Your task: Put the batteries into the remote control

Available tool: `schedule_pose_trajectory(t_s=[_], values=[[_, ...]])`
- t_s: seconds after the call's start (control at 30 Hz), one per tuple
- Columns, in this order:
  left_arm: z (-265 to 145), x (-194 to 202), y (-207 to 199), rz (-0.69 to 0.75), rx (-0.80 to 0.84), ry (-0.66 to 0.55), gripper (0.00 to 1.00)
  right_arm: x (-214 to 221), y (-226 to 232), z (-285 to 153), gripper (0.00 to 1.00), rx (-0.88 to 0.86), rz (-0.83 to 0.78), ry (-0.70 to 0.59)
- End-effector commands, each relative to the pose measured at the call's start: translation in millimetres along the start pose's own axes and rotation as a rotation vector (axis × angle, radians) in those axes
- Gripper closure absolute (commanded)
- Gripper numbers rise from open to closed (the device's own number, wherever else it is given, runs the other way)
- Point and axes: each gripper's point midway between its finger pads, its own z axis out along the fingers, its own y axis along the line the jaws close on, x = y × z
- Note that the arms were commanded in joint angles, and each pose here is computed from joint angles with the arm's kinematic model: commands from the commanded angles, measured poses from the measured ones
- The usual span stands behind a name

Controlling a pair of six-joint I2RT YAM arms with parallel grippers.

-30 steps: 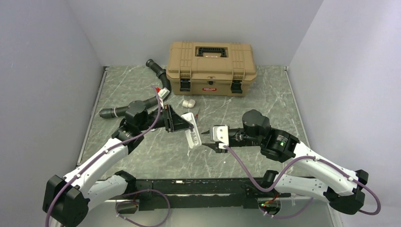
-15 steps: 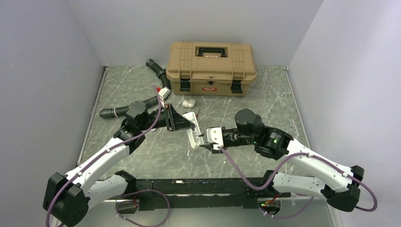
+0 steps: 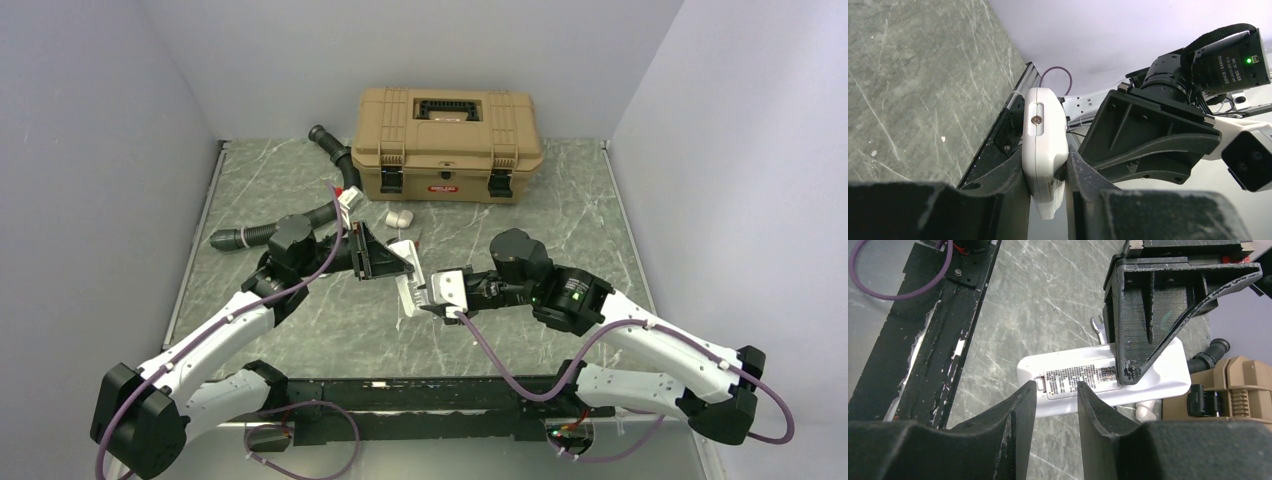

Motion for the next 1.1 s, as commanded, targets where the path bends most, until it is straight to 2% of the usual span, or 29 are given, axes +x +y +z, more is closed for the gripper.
schedule_pose_trajectory(t_s=[0.0, 1.07], values=[[1.0, -4.1, -12.6, 0.047, 0.034, -0.004, 1.00, -22.8, -8.5, -2.6, 0.62, 0.005, -0.053, -0.063], [5.4, 0.9, -8.8, -0.015, 0.041, 0.028, 1.00, -5.1, -1.4, 6.1, 0.64, -0.026, -0.064, 0.006]])
